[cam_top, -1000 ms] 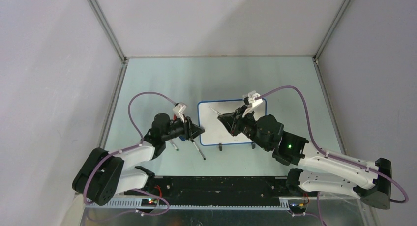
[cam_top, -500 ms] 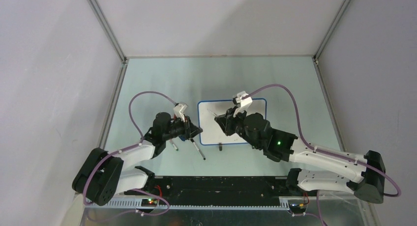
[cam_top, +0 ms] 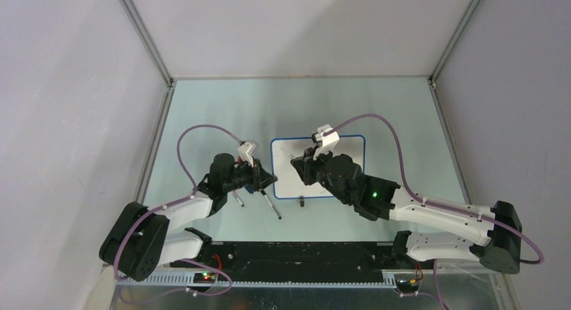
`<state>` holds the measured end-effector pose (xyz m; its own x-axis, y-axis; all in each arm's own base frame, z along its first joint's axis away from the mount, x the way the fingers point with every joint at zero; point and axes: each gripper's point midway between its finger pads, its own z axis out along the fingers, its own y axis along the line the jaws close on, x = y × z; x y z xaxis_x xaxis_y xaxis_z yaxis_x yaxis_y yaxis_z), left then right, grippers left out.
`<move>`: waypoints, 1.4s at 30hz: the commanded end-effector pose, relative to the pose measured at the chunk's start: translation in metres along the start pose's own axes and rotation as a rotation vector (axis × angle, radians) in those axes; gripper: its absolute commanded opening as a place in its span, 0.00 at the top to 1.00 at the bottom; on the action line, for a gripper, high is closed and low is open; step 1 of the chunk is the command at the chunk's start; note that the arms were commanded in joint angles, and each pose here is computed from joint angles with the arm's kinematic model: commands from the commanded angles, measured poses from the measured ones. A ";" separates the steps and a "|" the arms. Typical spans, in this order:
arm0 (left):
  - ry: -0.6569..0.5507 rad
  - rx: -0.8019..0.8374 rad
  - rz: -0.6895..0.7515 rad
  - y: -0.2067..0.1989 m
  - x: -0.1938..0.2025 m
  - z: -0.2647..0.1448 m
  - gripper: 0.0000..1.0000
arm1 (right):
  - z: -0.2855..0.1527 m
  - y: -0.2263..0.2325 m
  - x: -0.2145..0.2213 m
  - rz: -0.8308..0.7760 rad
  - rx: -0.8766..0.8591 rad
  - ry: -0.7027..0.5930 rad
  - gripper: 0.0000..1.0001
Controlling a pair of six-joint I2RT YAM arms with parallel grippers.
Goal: Write a sentence on the whiteboard
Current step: Hold the whiteboard on the whiteboard stand.
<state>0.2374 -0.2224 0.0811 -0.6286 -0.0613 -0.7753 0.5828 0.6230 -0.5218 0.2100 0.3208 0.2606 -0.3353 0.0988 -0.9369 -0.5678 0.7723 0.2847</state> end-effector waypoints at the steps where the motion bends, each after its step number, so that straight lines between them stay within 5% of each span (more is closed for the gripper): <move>1: -0.035 0.005 0.061 -0.004 -0.017 0.001 0.80 | -0.001 0.008 -0.024 -0.002 0.005 -0.055 1.00; 22: -0.024 0.027 0.064 -0.006 -0.013 0.001 0.81 | 0.012 0.010 -0.022 -0.004 0.029 -0.064 1.00; 42: -0.037 0.012 0.067 -0.005 -0.014 -0.002 0.80 | 0.033 0.006 0.003 -0.052 0.141 0.088 1.00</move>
<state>0.2355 -0.2220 0.0825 -0.6205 -0.0486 -0.7827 0.5962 0.6191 -0.5112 0.2256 0.3428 0.2444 -0.3690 0.0002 -0.9294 -0.5055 0.8391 0.2009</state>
